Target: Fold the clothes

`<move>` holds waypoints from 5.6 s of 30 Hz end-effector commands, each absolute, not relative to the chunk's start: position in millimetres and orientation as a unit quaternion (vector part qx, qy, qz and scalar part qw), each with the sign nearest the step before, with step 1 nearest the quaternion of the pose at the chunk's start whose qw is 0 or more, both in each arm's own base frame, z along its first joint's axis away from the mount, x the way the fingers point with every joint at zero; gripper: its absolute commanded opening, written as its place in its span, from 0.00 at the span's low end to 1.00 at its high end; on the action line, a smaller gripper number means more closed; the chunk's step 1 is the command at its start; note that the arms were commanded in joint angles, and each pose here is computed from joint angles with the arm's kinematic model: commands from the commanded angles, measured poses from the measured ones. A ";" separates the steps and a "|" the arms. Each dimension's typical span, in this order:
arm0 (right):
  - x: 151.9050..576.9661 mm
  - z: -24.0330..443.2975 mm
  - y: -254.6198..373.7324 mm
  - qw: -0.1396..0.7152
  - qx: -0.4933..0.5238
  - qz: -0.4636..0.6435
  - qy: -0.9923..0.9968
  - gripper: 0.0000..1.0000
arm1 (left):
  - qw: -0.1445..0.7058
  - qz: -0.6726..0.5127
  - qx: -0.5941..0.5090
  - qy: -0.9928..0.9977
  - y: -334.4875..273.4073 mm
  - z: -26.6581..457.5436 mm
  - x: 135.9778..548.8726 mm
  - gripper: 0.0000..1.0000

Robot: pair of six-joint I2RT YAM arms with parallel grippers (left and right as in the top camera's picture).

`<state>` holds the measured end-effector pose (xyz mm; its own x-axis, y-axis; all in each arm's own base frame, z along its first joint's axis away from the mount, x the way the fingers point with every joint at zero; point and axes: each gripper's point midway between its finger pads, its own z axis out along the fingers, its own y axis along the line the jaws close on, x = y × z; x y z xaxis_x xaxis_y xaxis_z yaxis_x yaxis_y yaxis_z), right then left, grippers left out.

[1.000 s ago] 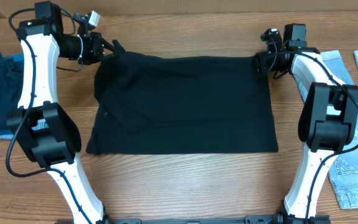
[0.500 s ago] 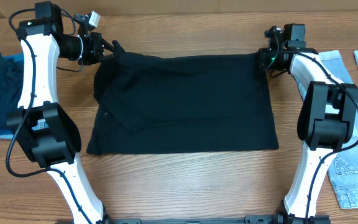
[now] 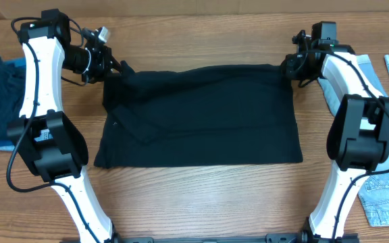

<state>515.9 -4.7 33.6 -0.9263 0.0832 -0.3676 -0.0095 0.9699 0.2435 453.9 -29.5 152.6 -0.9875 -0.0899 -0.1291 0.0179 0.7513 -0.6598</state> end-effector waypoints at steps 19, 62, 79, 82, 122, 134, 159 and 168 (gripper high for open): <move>492.0 113.1 -5.4 0.177 0.025 0.118 0.977 0.04 | 0.024 -0.317 -0.013 0.948 -23.5 156.6 422.0 0.04; 453.2 30.6 -2.5 0.032 0.053 0.123 0.990 0.41 | 0.003 -0.299 -0.031 0.954 -3.8 153.0 409.7 0.04; 434.0 26.5 4.7 -0.013 0.060 0.142 0.988 0.04 | -0.001 -0.300 -0.031 0.954 -5.0 153.2 408.0 0.04; 420.3 32.5 6.0 -0.038 0.063 0.143 0.987 0.04 | -0.010 -0.301 -0.034 0.953 -5.9 153.8 404.0 0.04; 387.2 34.4 -19.4 -0.101 0.066 0.063 0.991 0.26 | -0.058 -0.240 -0.038 0.968 -6.4 142.3 388.5 0.04; 388.1 34.2 -19.5 -0.099 0.066 0.063 0.991 0.26 | -0.136 -0.154 -0.048 0.977 11.6 109.1 357.8 0.32; 407.3 68.4 28.8 -0.042 0.015 0.155 0.987 0.31 | 0.060 -0.151 0.049 0.986 -49.6 94.9 454.9 0.14; 387.6 37.8 44.5 -0.080 -0.002 0.140 0.987 0.31 | 0.032 -0.119 0.078 0.989 -68.1 61.3 442.4 0.18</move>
<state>392.6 49.3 35.7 -0.9878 -0.0330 0.1522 0.0128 0.9567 0.2909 455.9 -71.7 72.5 -0.9825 0.1363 -0.1269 0.1646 0.9544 -0.2491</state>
